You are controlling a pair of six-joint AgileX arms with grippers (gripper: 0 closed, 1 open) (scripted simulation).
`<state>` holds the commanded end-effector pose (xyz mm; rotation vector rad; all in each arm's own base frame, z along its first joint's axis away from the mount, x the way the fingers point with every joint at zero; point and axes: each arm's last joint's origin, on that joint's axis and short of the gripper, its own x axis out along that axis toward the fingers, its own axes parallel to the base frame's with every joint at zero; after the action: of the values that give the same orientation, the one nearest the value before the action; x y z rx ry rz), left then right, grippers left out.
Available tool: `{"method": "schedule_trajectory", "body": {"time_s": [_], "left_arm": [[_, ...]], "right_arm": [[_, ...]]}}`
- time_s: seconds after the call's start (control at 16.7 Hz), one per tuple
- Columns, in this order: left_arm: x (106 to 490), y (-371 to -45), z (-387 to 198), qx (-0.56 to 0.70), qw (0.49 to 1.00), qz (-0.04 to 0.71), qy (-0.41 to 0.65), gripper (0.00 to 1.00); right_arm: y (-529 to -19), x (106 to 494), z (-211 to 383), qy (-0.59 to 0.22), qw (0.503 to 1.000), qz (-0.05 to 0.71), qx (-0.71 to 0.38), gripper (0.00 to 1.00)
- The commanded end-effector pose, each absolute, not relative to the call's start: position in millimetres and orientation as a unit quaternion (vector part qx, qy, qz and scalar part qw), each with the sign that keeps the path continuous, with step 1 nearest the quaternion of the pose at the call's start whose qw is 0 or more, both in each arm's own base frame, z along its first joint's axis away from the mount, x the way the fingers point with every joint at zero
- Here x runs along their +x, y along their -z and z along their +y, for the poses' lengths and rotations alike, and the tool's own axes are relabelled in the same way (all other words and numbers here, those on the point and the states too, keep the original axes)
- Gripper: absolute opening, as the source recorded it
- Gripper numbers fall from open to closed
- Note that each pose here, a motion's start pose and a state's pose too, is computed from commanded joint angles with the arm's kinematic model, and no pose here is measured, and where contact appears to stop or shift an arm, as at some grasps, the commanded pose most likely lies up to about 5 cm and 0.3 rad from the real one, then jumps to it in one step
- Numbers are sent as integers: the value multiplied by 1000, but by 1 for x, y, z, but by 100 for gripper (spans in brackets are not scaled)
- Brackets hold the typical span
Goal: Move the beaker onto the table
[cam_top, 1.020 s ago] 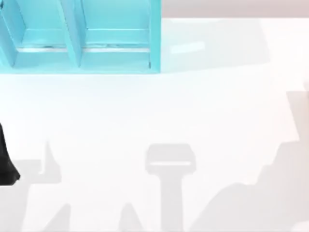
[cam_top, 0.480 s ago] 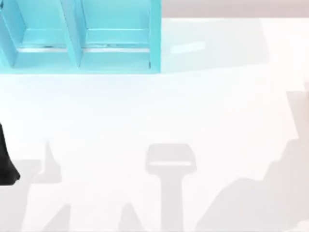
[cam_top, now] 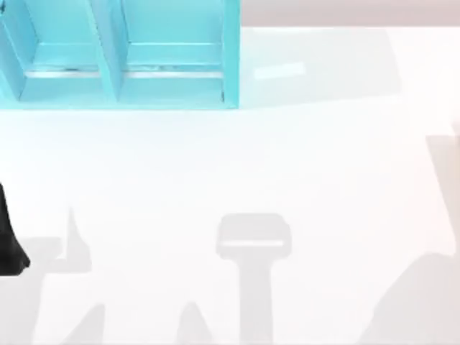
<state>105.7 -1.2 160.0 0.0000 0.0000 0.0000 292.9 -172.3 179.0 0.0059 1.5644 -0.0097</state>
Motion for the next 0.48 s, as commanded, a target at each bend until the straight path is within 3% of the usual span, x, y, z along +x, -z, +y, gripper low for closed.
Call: {"method": "schedule_trajectory", "body": {"time_s": [0.42,0.48], "left_arm": [[106,-160,-1,0,1000,0,0,100],[106,-160,-1,0,1000,0,0,100]], "right_arm": [[-159,289,-171,2,706,708,5,100],[-159,289,-171,2,706,708,5,92]]}}
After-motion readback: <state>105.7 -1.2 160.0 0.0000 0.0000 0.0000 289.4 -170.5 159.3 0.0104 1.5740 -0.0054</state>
